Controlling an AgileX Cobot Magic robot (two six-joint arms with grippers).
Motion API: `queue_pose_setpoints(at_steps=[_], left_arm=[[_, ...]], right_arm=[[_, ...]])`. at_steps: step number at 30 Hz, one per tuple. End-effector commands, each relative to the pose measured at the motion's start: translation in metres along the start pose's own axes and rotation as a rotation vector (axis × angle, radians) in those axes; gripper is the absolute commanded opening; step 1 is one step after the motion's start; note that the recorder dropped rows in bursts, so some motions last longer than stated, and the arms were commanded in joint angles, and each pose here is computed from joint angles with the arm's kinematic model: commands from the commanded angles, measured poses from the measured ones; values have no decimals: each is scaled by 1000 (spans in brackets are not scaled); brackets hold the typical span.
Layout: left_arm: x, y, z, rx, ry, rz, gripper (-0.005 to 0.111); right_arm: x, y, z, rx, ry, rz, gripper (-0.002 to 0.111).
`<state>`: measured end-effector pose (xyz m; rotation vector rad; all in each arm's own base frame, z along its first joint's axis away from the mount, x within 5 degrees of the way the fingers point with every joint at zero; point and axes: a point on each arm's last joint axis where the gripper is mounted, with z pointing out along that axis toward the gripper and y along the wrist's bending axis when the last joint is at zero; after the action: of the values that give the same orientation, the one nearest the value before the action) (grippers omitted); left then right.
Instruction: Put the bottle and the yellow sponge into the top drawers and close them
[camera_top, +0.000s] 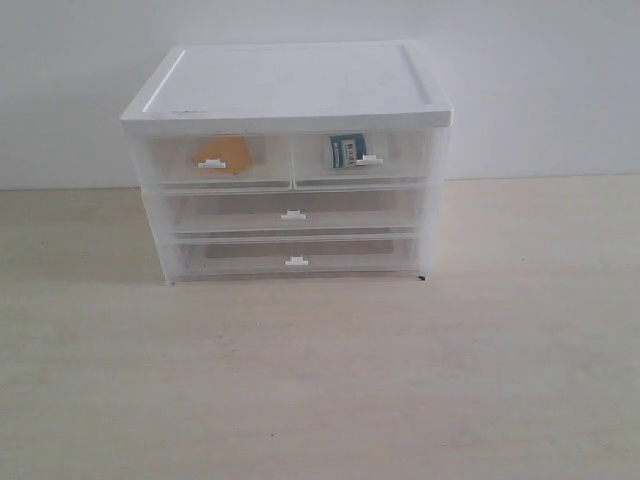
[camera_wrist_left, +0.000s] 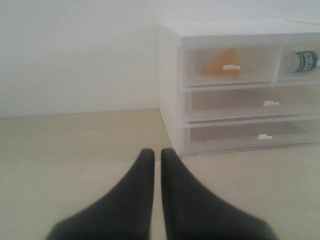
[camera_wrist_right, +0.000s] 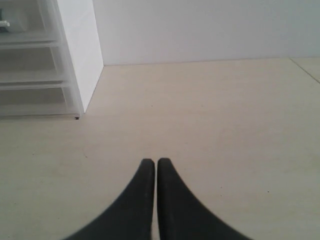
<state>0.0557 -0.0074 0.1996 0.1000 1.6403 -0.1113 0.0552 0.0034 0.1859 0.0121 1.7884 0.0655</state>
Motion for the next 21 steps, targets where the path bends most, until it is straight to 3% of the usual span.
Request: queue_pose_setpoints(at_steps=[1, 21], left_arm=[[2, 0, 0, -3, 14, -23, 4], [5, 0, 0, -7, 51, -38, 4]], right_arm=[[1, 0, 0, 1, 7, -7, 0], [1, 0, 0, 1, 8, -1, 0]])
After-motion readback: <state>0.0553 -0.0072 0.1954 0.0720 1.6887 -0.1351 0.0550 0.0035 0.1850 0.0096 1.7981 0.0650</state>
